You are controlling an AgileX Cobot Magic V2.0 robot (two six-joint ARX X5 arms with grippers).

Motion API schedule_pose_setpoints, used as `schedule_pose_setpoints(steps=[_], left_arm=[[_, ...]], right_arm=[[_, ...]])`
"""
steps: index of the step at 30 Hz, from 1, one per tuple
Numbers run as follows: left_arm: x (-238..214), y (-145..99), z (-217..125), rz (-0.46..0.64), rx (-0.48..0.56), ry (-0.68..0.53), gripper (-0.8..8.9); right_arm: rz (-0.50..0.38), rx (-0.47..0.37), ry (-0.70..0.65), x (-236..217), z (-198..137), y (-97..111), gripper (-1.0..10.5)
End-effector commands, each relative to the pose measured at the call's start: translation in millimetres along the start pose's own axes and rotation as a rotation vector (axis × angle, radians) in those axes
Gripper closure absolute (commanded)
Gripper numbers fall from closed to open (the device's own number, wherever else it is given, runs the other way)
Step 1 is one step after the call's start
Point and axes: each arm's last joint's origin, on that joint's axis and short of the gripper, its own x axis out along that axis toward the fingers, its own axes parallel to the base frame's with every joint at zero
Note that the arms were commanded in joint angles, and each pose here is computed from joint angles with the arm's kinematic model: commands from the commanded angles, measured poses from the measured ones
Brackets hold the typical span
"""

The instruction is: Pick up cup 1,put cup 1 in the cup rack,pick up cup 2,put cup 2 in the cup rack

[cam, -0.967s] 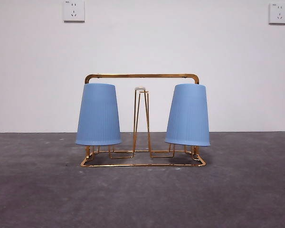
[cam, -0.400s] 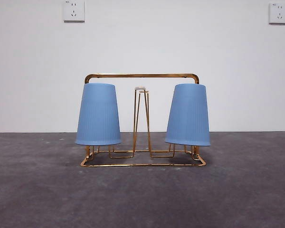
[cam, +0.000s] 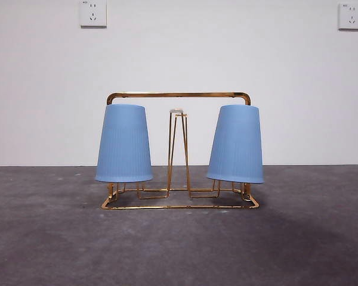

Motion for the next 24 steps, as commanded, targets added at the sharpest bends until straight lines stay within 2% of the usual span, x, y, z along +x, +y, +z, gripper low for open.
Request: schedule_pose_setpoints(steps=[1, 6, 10, 24], left_arm=[[1, 1, -2, 0.002, -0.003, 0.000, 8.17], [1, 1, -2, 0.002, -0.003, -0.001, 8.17], [1, 0, -2, 0.002, -0.003, -0.001, 8.17], [1, 0, -2, 0.002, -0.003, -0.002, 8.17]], right_arm=[[-0.012, -0.003, 0.007, 1, -21, 0, 9.5], [-0.017, 0.023, 0.022, 2, -48, 0, 9.5], [-0.036, 0.042, 0.112, 2, -60, 0, 9.5], [-0.036, 0.050, 0.113, 2, -60, 0, 9.5]])
